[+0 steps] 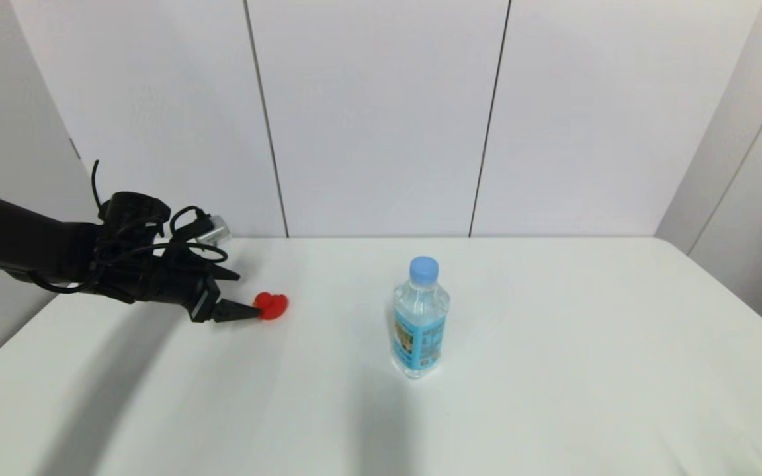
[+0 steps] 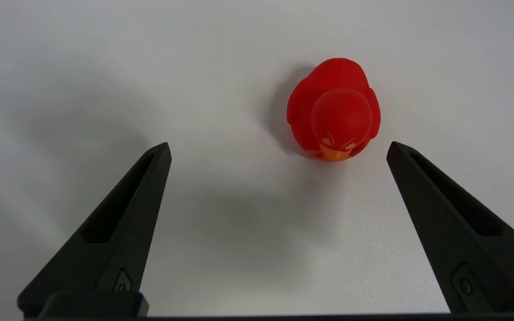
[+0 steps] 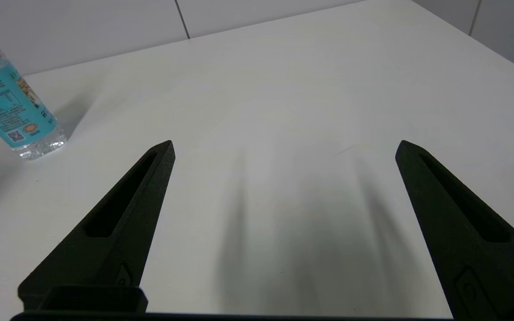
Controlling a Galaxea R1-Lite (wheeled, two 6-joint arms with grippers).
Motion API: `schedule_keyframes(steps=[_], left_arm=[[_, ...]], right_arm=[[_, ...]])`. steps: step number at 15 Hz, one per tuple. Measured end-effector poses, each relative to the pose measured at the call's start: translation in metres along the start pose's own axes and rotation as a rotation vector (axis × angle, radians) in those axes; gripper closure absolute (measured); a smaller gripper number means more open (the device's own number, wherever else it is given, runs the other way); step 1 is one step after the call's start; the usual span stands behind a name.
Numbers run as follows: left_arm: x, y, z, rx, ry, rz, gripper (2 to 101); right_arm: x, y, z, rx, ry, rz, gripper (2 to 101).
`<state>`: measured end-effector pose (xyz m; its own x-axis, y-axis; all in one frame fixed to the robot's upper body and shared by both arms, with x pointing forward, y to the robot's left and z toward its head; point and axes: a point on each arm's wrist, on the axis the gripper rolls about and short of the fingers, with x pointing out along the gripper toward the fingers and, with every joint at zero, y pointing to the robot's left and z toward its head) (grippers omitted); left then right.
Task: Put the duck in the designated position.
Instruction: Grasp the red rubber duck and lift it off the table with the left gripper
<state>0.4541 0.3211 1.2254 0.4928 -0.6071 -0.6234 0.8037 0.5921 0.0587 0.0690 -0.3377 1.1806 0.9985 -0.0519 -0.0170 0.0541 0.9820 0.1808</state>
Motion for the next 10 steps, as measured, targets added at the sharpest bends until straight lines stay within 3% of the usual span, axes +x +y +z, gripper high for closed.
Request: schedule_keyframes(steps=[10], left_arm=[[0.017, -0.003, 0.008, 0.021, -0.016, -0.053, 5.3]], right_arm=[[0.000, 0.000, 0.000, 0.000, 0.000, -0.001, 4.3]])
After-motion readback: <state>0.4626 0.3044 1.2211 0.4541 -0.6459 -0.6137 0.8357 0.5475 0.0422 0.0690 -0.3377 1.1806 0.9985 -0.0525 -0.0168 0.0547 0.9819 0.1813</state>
